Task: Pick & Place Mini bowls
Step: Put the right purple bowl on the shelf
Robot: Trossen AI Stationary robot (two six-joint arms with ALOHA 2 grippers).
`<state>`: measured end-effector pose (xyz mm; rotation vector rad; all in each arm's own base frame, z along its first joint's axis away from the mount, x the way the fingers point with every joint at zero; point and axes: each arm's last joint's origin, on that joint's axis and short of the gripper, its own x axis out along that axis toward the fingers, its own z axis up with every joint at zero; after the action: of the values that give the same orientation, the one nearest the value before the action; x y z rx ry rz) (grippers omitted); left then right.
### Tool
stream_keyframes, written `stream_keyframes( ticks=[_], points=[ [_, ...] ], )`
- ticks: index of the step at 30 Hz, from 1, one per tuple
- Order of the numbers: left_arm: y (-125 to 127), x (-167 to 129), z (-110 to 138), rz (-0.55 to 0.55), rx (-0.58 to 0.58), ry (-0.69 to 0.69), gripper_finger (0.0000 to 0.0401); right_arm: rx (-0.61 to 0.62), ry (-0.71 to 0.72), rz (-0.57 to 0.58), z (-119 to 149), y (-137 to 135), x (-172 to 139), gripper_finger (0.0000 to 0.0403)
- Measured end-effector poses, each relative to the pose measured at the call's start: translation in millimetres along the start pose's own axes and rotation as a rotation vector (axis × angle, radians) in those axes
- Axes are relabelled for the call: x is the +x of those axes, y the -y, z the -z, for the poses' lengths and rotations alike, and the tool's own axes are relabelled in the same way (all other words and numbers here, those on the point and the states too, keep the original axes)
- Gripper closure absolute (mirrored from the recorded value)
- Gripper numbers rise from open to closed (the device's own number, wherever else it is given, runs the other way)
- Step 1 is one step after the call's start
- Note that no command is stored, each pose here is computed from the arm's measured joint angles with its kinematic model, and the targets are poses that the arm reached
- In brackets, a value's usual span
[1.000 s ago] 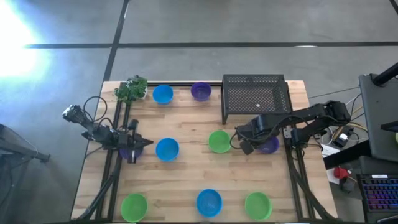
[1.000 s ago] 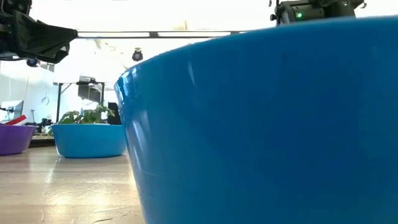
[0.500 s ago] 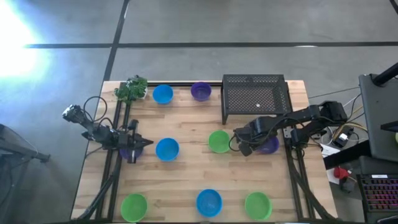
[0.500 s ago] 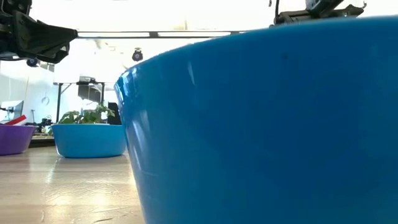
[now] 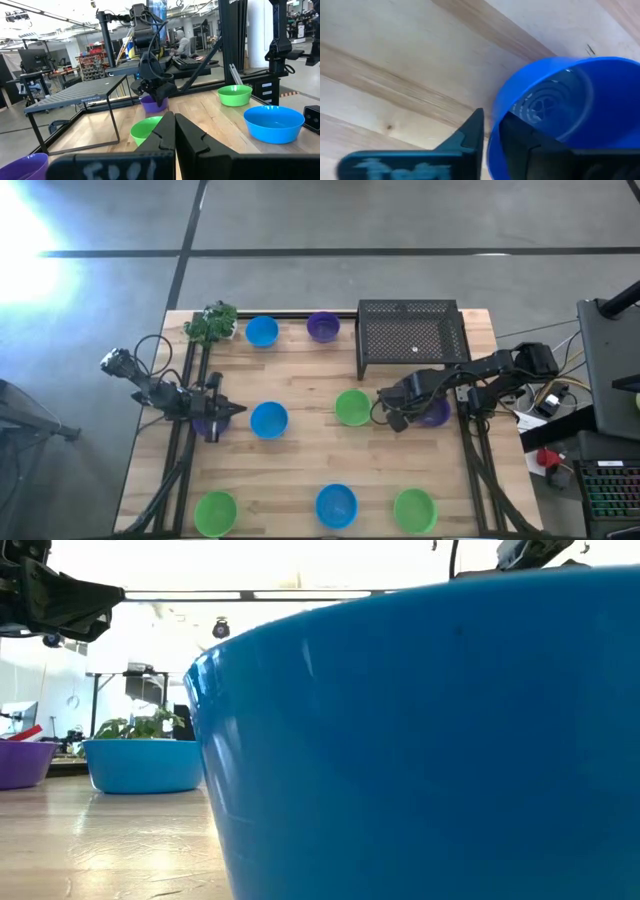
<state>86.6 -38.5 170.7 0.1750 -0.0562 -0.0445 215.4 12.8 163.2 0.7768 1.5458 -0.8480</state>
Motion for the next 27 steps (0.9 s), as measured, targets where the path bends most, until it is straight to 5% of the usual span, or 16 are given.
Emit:
stream_keyframes(
  ticks=[11, 20, 27],
  points=[
    [0, 0, 0, 0.000, 0.000, 0.000, 0.0401, -0.049, 0.034, -0.069, 3, -14, -12, 0.0394],
    [0, 0, 0, 0.000, 0.000, 0.000, 0.0401, -0.146, 0.100, -0.235, 19, -48, -64, 0.0394],
    [0, 0, 0, 0.000, 0.000, 0.000, 0.0401, -0.200, 0.142, -0.257, 35, -57, -107, 0.0394]
  ],
)
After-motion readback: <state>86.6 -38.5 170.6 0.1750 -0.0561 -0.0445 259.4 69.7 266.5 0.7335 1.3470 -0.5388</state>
